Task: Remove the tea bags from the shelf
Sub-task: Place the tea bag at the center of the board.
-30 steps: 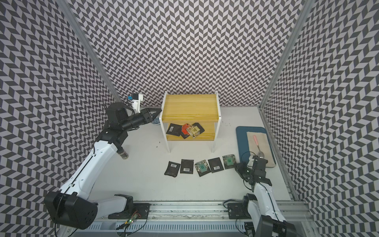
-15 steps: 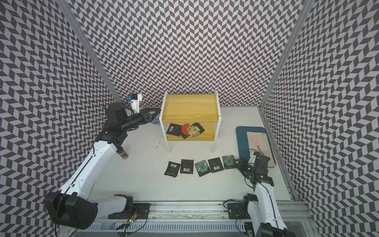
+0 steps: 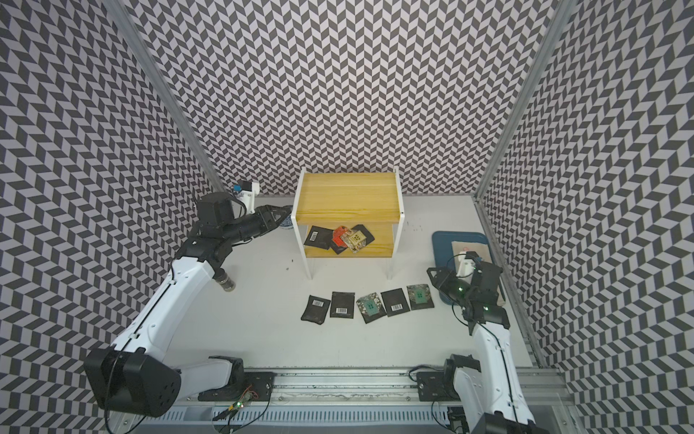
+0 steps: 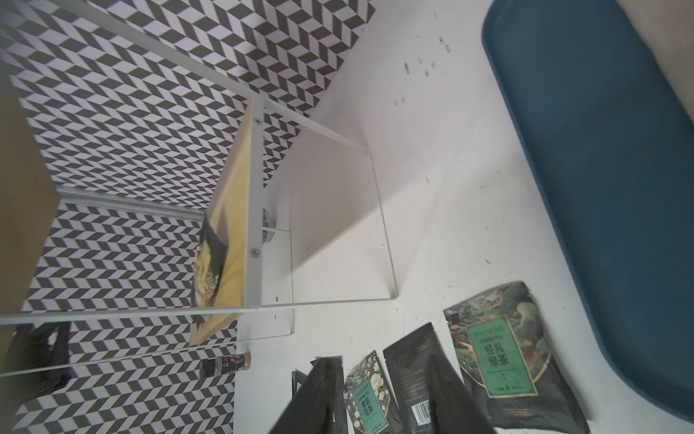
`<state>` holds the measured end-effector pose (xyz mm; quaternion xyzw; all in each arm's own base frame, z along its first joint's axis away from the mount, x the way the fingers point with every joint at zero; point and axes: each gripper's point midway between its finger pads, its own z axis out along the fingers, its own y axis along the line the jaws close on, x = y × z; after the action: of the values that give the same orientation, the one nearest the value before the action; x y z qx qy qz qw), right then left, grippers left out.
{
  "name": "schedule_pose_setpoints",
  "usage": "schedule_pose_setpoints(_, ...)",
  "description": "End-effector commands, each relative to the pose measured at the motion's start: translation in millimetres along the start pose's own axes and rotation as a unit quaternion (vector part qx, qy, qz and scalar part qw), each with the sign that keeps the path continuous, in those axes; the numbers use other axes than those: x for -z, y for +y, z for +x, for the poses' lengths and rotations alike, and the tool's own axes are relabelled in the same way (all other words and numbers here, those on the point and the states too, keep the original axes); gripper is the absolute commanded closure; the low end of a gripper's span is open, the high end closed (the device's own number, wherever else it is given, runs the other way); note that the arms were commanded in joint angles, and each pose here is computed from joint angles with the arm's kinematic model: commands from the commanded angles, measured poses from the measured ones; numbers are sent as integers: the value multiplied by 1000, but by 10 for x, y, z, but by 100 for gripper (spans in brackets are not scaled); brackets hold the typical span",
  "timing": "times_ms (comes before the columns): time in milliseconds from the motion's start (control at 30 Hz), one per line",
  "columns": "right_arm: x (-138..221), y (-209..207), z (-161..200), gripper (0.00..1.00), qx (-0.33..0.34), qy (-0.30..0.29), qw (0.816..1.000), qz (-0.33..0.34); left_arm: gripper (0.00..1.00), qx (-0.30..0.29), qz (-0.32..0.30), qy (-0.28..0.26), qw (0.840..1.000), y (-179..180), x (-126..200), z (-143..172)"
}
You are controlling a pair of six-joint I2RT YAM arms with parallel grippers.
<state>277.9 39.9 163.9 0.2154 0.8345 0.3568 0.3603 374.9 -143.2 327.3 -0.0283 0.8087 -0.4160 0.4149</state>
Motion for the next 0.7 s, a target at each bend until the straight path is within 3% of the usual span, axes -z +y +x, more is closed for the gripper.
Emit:
schedule_pose_setpoints(0,19,269,-150,56,38,-16,998,-48,64,-4,-4,-10,1000,-38,78,-68)
schedule_pose_setpoints(267,77,750,-297,56,69,-27,987,-145,64,3,-16,-1,1000,101,102,52)
schedule_pose_setpoints(667,106,1237,-364,58,121,-35,971,-206,64,35,-5,23,999,322,80,427)
